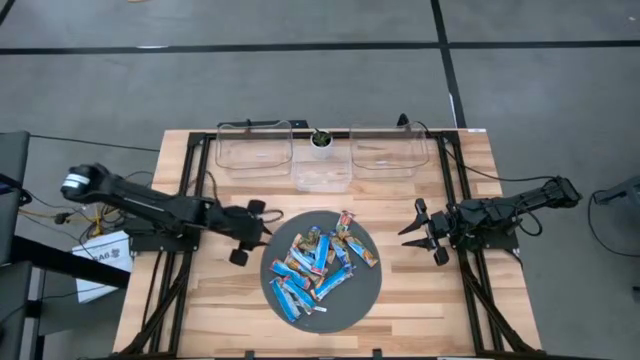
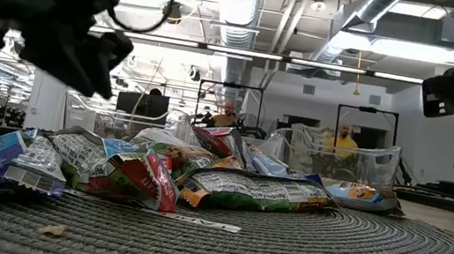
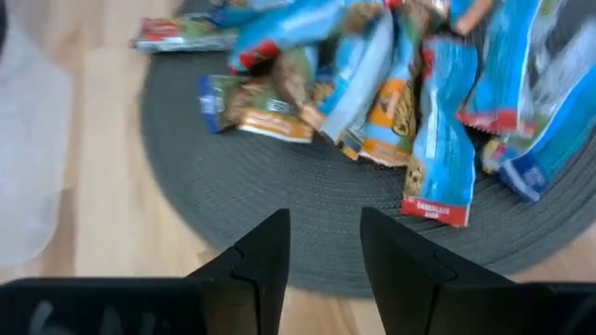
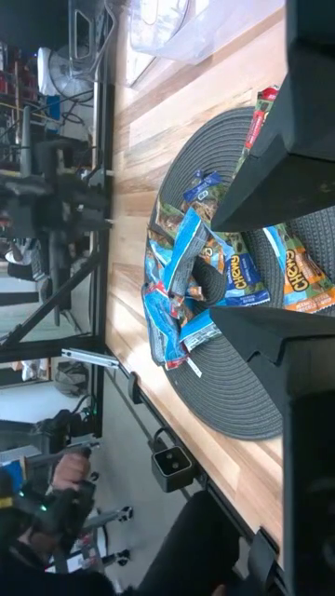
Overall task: Pick and place Granola Bars by type
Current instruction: Put the red granola bar into the left transparent bin
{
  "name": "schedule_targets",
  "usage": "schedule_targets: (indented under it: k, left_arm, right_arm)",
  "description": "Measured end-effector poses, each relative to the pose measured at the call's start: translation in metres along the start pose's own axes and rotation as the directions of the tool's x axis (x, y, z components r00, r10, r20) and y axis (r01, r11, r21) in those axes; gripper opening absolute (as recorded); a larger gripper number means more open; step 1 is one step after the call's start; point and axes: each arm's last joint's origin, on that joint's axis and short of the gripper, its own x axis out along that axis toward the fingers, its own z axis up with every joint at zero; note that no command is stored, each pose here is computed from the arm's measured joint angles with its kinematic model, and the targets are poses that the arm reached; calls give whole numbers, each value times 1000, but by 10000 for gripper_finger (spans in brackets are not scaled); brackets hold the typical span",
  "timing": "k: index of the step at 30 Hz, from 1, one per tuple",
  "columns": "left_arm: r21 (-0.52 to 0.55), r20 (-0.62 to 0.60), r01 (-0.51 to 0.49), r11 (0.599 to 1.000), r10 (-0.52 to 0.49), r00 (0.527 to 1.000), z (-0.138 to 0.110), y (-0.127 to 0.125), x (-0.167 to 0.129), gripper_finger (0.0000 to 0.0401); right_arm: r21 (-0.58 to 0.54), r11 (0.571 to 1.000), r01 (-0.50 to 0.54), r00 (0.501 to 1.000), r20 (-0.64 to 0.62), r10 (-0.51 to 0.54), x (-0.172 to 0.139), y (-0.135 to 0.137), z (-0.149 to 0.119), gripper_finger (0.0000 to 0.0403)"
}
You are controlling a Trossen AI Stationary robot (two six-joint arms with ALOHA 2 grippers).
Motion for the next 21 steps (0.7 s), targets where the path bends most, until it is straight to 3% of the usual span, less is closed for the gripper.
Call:
schedule_targets:
  k: [6,10,18,21]
  left_arm:
    - [185,-50,75,980,-67,996,3,-22,32,128]
    - [133,-72,91,987,-82,994,27,-33,45,128]
    - [113,-288,65,991,-29,957,71,-39,53,128]
    - [74,-304,58,996,-32,952,87,-40,51,128]
  right_arm:
    - [0,1000,0,1000,0,0,0,0,0,134]
    - [0,1000,0,1000,0,0,0,0,0,133]
    - [0,1000,0,1000,0,0,0,0,0,133]
    - [0,1000,0,1000,0,0,0,0,0,133]
